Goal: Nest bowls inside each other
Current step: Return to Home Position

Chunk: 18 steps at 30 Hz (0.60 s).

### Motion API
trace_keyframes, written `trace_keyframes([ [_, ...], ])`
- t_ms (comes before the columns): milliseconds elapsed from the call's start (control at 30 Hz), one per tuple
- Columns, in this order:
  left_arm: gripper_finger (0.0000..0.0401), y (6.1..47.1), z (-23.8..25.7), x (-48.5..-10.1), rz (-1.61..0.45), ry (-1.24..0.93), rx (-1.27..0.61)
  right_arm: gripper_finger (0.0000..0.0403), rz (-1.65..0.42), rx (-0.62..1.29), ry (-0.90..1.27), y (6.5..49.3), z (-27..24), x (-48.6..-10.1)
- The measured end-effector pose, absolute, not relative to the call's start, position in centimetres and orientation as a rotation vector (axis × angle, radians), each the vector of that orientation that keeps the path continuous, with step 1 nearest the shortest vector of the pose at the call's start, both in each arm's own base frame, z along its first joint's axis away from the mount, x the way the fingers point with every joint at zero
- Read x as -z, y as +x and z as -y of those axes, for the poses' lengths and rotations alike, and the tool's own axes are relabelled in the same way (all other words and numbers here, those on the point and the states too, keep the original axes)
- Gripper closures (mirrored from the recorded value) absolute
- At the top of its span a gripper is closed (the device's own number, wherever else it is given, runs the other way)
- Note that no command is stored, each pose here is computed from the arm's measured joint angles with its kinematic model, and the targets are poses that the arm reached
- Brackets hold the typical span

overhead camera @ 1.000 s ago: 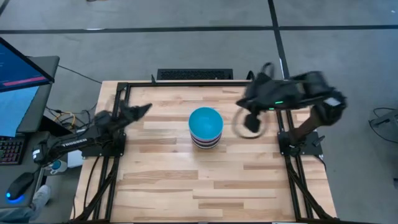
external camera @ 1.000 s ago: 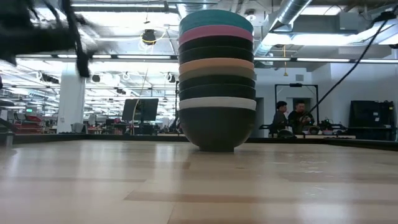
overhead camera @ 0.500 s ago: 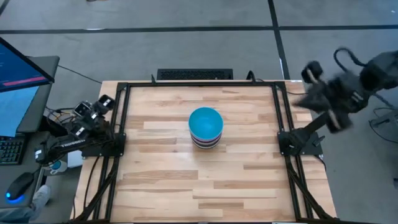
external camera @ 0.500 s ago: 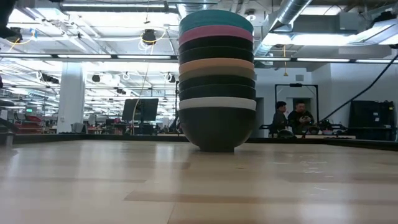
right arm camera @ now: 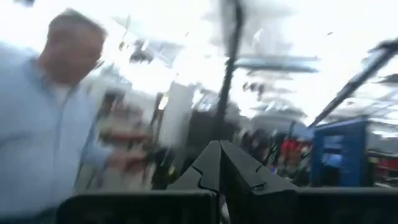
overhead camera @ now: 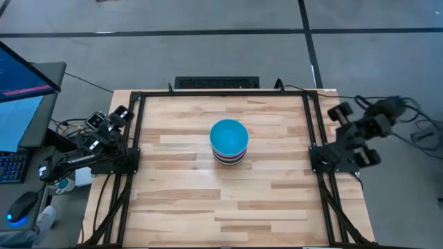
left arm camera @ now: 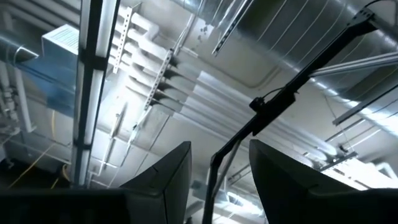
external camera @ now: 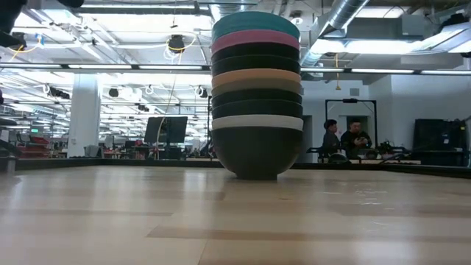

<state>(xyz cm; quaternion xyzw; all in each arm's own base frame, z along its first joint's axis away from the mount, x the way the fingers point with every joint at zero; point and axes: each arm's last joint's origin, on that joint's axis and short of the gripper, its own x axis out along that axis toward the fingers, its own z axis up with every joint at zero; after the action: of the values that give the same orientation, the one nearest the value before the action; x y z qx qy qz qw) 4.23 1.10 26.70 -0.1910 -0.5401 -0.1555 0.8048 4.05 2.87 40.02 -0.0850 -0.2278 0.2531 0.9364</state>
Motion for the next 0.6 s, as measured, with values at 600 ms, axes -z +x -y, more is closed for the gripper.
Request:
trace_keyframes([
  [600,0.0248,7.5,-3.3,-24.2,0.885,-0.542,-0.212,0.037,0.603,-0.282,-0.097,5.6,-2.9,-26.8],
])
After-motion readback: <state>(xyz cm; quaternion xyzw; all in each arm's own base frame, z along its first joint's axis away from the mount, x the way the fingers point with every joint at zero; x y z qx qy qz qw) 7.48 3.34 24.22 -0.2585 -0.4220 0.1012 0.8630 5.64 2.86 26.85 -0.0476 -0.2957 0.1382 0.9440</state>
